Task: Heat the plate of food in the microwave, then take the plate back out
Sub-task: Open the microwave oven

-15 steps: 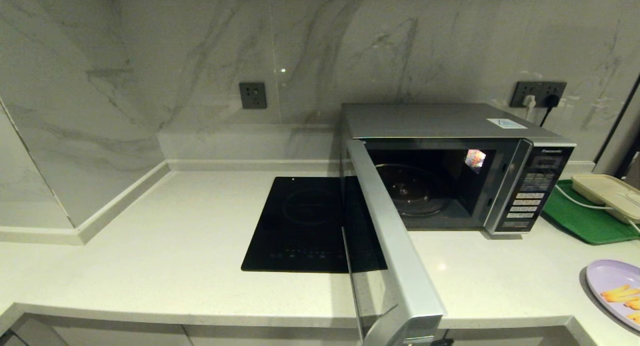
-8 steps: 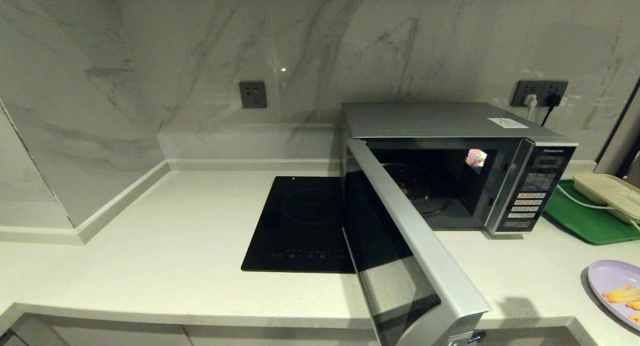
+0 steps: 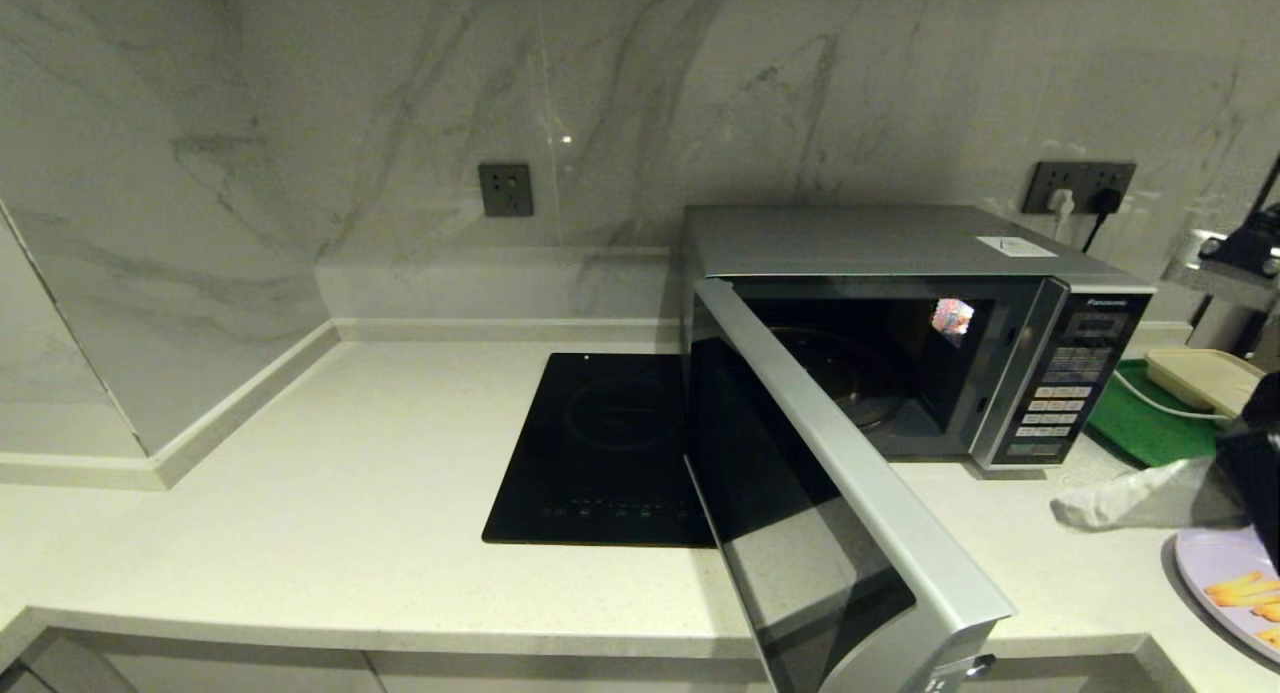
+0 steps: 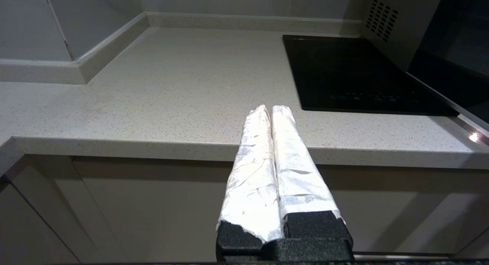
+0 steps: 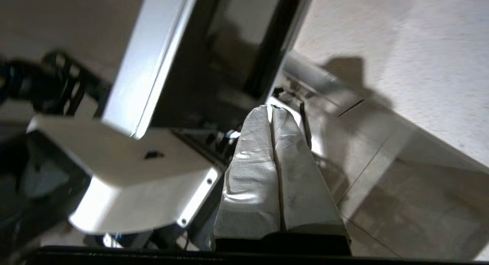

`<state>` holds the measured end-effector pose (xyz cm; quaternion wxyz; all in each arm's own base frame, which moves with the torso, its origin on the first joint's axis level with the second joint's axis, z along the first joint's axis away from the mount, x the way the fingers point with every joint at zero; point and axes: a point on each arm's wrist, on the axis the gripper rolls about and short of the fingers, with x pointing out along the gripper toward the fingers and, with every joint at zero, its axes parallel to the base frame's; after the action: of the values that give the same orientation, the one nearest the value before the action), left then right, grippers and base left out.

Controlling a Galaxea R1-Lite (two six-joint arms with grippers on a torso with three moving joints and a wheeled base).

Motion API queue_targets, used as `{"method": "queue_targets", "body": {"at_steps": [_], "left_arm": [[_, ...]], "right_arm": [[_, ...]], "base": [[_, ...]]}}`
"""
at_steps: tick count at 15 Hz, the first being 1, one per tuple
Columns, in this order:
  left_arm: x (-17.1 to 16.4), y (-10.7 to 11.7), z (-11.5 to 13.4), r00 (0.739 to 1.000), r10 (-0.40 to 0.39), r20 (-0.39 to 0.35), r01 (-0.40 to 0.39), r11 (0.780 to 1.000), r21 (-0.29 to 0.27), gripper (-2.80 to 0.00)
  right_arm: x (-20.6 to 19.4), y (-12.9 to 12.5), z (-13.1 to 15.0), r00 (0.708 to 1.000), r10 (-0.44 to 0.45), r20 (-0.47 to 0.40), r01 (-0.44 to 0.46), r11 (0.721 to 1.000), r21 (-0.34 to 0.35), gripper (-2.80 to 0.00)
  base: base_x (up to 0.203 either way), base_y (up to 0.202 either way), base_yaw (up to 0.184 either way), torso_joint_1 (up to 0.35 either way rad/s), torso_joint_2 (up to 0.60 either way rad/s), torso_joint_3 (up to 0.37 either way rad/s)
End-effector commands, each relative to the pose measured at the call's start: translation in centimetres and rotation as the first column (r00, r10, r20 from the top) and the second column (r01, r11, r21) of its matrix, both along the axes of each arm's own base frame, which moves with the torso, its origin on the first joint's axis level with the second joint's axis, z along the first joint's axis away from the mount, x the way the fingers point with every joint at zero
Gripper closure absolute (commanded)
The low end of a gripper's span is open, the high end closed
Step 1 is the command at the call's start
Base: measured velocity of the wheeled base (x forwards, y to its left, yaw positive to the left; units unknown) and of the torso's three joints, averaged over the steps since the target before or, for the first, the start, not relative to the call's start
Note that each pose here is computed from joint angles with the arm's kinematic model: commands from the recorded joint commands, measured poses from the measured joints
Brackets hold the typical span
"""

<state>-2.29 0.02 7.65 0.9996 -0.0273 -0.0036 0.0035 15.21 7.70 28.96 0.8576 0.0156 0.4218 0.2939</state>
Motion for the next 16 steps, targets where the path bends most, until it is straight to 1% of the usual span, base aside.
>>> {"method": "queue_targets", "body": {"at_steps": [1, 2, 4, 6, 7, 10, 11, 16], "left_arm": [[0.0, 0.0, 0.0, 1.0, 0.0, 0.001, 0.0, 1.0, -0.001, 0.0], [0.0, 0.0, 0.0, 1.0, 0.0, 0.001, 0.0, 1.0, -0.001, 0.0], [0.0, 0.0, 0.0, 1.0, 0.0, 0.001, 0.0, 1.0, -0.001, 0.0], [0.0, 0.0, 0.0, 1.0, 0.0, 0.001, 0.0, 1.0, -0.001, 0.0], [0.0, 0.0, 0.0, 1.0, 0.0, 0.001, 0.0, 1.0, 0.0, 0.0], [0.0, 0.0, 0.0, 1.0, 0.0, 0.001, 0.0, 1.0, 0.001, 0.0], [0.0, 0.0, 0.0, 1.0, 0.0, 0.001, 0.0, 1.0, -0.001, 0.0], [0.0, 0.0, 0.0, 1.0, 0.0, 0.001, 0.0, 1.0, -0.001, 0.0]], "right_arm": [[-1.3, 1.1, -0.8, 0.994, 0.102, -0.026, -0.102, 0.995, -0.012, 0.0], [-1.5, 1.5, -1.1, 0.99, 0.138, -0.03, -0.138, 0.99, -0.02, 0.0], [-2.2, 2.5, -1.9, 0.971, 0.238, -0.013, -0.238, 0.97, -0.043, 0.0], [-2.6, 3.4, -2.3, 0.954, 0.301, 0.006, -0.3, 0.953, -0.047, 0.0], [-2.3, 3.9, -2.5, 0.95, 0.312, 0.004, -0.311, 0.949, -0.05, 0.0], [-1.3, 4.9, -2.7, 0.944, 0.327, 0.043, -0.325, 0.945, -0.041, 0.0], [-1.1, 5.1, -2.8, 0.944, 0.328, 0.044, -0.327, 0.944, -0.039, 0.0], [-0.8, 5.4, -3.4, 0.929, 0.368, 0.049, -0.364, 0.929, -0.072, 0.0]], "base": [[0.0, 0.0, 0.0, 0.0, 0.0, 0.0], [0.0, 0.0, 0.0, 0.0, 0.0, 0.0], [0.0, 0.0, 0.0, 0.0, 0.0, 0.0], [0.0, 0.0, 0.0, 0.0, 0.0, 0.0], [0.0, 0.0, 0.0, 0.0, 0.0, 0.0], [0.0, 0.0, 0.0, 0.0, 0.0, 0.0], [0.0, 0.0, 0.0, 0.0, 0.0, 0.0], [0.0, 0.0, 0.0, 0.0, 0.0, 0.0]]}}
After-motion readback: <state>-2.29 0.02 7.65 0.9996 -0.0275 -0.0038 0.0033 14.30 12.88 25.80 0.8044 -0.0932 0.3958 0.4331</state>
